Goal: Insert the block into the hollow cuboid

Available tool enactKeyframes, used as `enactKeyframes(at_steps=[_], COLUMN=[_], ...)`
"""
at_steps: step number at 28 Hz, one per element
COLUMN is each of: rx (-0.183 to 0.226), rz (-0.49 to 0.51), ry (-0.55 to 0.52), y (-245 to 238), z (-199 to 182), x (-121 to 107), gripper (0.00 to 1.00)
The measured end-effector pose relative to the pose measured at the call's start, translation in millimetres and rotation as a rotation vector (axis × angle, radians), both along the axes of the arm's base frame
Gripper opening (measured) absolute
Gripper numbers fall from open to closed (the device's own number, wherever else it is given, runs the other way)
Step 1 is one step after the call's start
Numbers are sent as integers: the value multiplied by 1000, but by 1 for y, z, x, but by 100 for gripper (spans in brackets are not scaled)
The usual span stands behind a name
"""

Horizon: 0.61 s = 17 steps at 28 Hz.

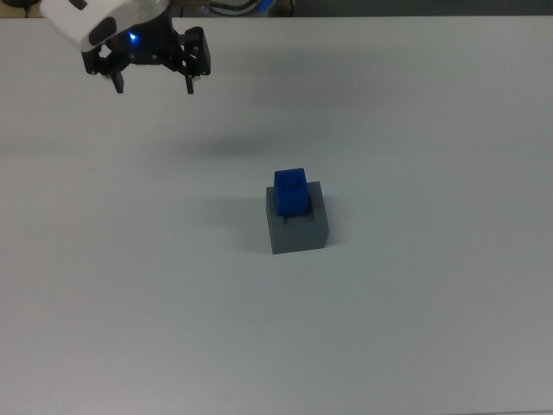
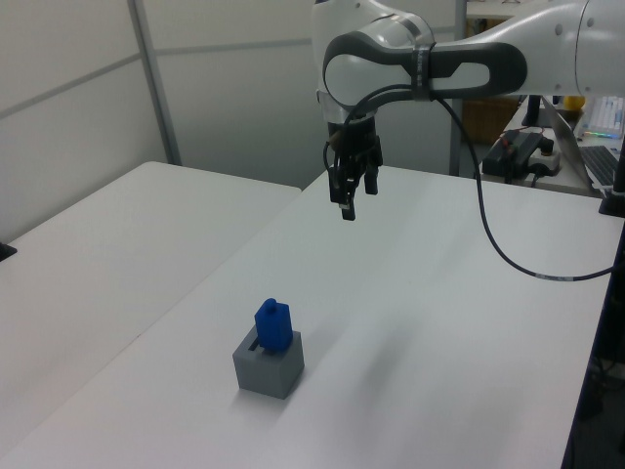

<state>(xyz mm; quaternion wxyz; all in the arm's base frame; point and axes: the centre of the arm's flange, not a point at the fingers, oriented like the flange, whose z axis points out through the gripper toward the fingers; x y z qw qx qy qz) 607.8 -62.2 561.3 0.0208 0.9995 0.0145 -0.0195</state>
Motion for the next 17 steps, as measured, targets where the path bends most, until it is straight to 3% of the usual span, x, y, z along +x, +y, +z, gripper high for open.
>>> enactKeyframes(at_steps=[17], rx=[-1], rz=[-6], ry=[0], y=[-11], z=[1], x=[-2], gripper=[100])
